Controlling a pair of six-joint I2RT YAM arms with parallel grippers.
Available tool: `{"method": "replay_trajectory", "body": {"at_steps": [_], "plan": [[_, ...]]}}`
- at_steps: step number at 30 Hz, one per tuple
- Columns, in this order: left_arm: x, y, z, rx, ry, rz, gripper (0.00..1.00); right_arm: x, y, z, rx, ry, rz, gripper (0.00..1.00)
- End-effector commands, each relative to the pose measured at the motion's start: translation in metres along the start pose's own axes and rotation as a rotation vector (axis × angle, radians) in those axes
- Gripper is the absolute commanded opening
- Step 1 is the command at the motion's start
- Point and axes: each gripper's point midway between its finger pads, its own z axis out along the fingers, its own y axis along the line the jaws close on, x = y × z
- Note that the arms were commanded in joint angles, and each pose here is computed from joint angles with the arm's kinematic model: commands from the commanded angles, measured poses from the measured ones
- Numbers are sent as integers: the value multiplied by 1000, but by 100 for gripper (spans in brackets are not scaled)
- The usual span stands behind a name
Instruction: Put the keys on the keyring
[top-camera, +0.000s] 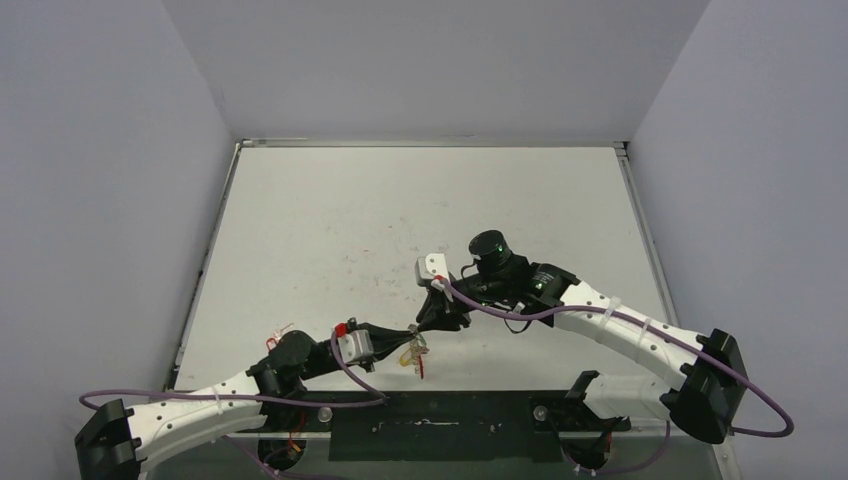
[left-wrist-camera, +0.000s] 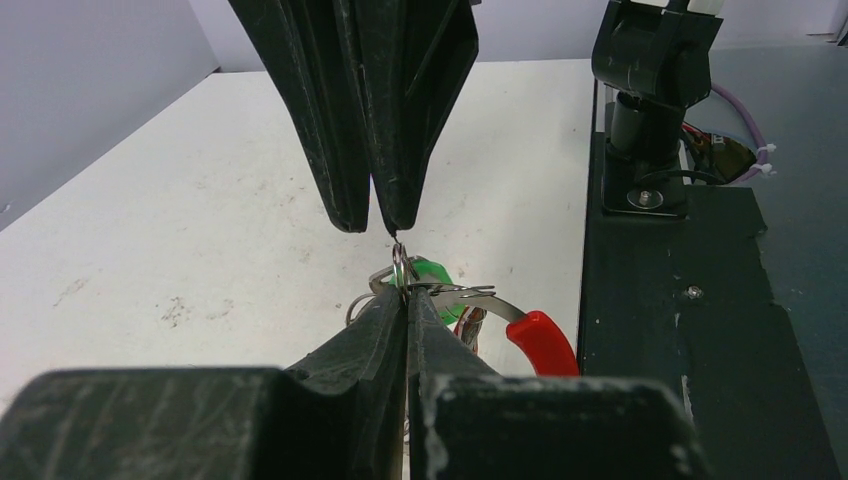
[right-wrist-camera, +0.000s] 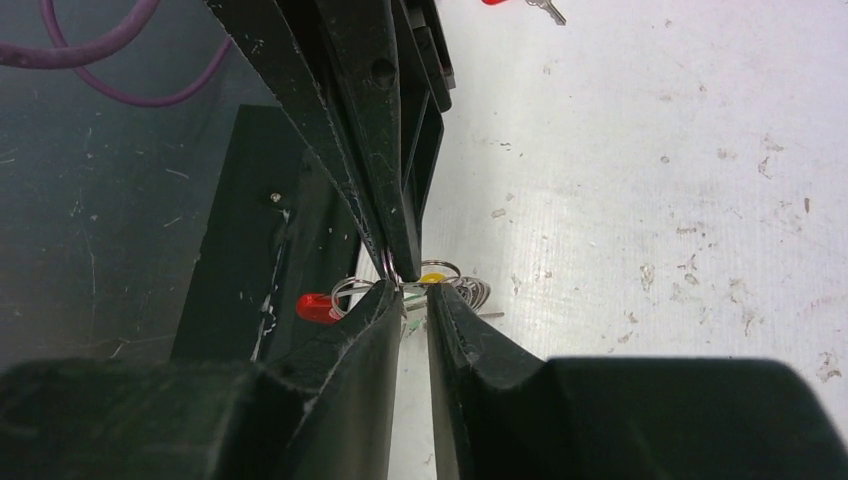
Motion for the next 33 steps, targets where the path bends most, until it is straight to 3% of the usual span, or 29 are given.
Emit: {"method": "replay_trajectory", "body": {"at_steps": [1, 10, 14, 20, 28, 33], "plan": [[-35, 0, 4, 7, -120, 18, 0, -5, 2, 3, -34, -19, -37, 18], [-37, 1, 5, 7, -121, 19, 0, 2, 3, 0, -26, 17, -40, 30], [-37, 1, 5, 7, -120, 19, 0, 4, 4, -2, -25, 16, -52, 31], [-38, 1, 5, 7, -123, 20, 0, 10, 5, 4, -45, 25, -17, 22], [-39, 1, 4, 5, -125, 20, 0, 16, 4, 7, -53, 38, -6, 0], [-38, 1, 4, 2, -126, 22, 0, 21, 5, 6, -54, 51, -2, 0]]}}
